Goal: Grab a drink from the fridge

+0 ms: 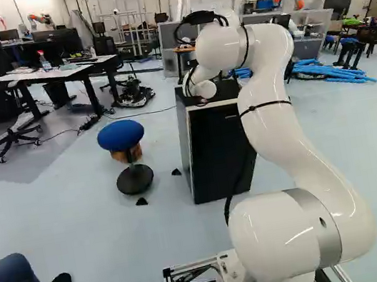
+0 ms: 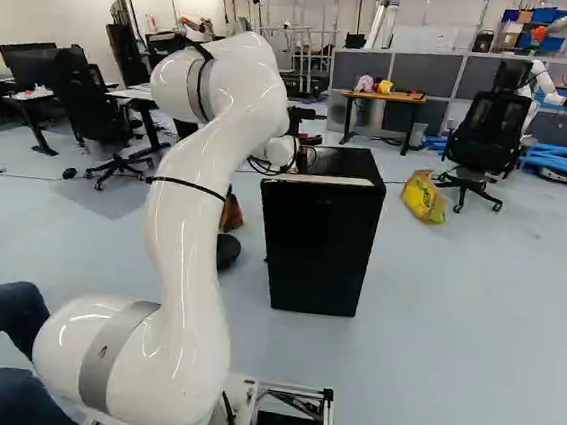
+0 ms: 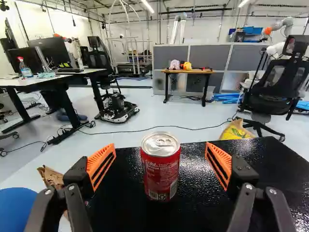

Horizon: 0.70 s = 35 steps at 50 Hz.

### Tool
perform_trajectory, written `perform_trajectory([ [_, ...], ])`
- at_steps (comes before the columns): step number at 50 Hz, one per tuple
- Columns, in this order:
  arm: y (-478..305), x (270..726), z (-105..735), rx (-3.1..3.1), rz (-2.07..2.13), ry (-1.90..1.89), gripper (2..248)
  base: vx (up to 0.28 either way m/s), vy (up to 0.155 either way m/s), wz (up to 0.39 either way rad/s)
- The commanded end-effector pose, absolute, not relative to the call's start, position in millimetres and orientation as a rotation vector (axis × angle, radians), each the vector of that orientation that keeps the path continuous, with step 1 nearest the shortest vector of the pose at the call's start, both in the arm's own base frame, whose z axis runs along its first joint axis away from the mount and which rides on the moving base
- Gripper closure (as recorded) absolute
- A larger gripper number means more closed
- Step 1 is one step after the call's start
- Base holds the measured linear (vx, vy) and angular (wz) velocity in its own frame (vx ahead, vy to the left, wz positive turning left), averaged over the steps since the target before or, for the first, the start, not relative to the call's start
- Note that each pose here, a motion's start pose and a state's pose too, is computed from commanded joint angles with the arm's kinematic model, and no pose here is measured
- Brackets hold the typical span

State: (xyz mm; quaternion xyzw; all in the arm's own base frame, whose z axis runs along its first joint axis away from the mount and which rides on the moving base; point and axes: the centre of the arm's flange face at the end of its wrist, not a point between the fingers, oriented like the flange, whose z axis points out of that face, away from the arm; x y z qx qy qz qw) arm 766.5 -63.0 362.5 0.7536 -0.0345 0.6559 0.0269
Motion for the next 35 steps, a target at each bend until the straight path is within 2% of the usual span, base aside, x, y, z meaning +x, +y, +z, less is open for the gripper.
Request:
perform_trajectory([
  [35, -58.1, 766.7, 352.3, 2.345, 2.013, -0.1, 3, 0.0, 0.0, 0.0],
])
